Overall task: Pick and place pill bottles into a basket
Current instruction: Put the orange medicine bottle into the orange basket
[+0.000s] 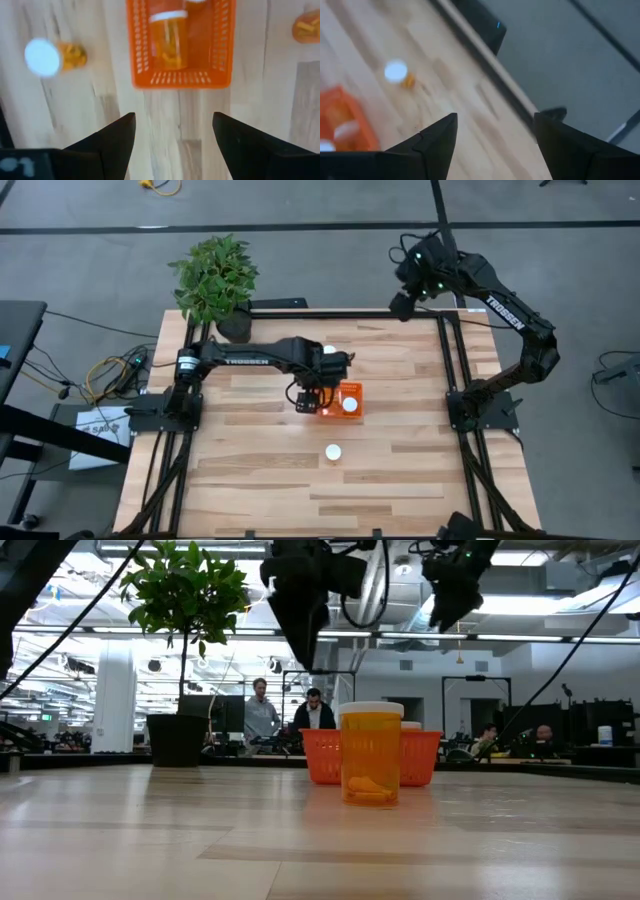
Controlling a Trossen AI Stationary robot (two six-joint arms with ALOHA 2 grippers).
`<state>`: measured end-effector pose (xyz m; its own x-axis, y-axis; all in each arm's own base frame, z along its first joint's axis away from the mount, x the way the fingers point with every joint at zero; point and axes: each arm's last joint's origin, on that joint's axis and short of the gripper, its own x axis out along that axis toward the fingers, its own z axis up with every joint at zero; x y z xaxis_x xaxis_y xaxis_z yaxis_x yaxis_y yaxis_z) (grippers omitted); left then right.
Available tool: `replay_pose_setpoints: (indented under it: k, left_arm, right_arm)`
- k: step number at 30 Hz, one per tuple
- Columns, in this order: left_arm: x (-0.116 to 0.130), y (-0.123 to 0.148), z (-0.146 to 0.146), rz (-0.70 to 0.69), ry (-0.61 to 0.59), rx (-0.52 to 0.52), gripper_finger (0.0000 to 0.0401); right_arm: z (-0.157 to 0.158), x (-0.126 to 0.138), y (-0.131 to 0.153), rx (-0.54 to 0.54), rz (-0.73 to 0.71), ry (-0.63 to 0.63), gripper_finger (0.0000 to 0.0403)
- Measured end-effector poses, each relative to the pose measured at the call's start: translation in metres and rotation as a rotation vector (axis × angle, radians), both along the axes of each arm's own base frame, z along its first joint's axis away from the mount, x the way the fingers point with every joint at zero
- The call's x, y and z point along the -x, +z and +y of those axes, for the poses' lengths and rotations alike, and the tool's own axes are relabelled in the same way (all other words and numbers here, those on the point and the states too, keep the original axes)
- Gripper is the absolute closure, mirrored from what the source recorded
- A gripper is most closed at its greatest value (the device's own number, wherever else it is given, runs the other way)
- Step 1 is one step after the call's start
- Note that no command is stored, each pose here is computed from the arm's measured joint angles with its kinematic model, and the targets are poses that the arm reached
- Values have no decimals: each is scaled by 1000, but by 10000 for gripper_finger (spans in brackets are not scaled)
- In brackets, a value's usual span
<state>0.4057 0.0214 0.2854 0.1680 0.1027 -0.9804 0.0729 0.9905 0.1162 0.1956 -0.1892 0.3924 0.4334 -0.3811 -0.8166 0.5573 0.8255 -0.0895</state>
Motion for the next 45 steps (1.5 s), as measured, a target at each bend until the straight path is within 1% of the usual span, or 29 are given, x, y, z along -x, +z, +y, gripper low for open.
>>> replay_pose_setpoints:
  k: [3,7,12,14,18,21,26,29,32,35,41,45]
  left_arm:
    - [6,7,-2,7,60,-26,145]
    - [19,23,-3,-51,128,-77,145]
    - [41,42,-2,-139,184,-106,145]
    - [50,45,1,-156,210,-108,144]
    - [62,42,5,-193,254,-99,142]
    - [70,34,6,-200,290,-90,142]
    - [82,20,11,-212,367,-77,142]
    - [86,12,12,-215,390,-73,142]
    - [91,5,10,-212,388,-61,142]
    - [97,4,10,-218,378,-41,142]
    - [103,8,9,-194,330,-51,142]
    - [104,7,9,-175,316,-55,142]
  right_arm:
    - [-4,-6,5,46,-82,-8,147]
    - [-5,-18,11,77,-199,64,147]
    - [0,-34,10,93,-225,132,147]
    - [1,-40,8,104,-220,162,147]
    - [5,-53,0,132,-167,263,147]
    - [7,-67,-10,139,-121,356,147]
    - [8,-92,-37,101,-42,519,147]
    - [7,-108,-57,68,3,556,147]
    - [6,-121,-76,27,50,581,147]
    - [9,-133,-92,11,99,591,147]
    - [22,-151,-111,5,171,625,147]
    - [33,-159,-116,0,183,660,147]
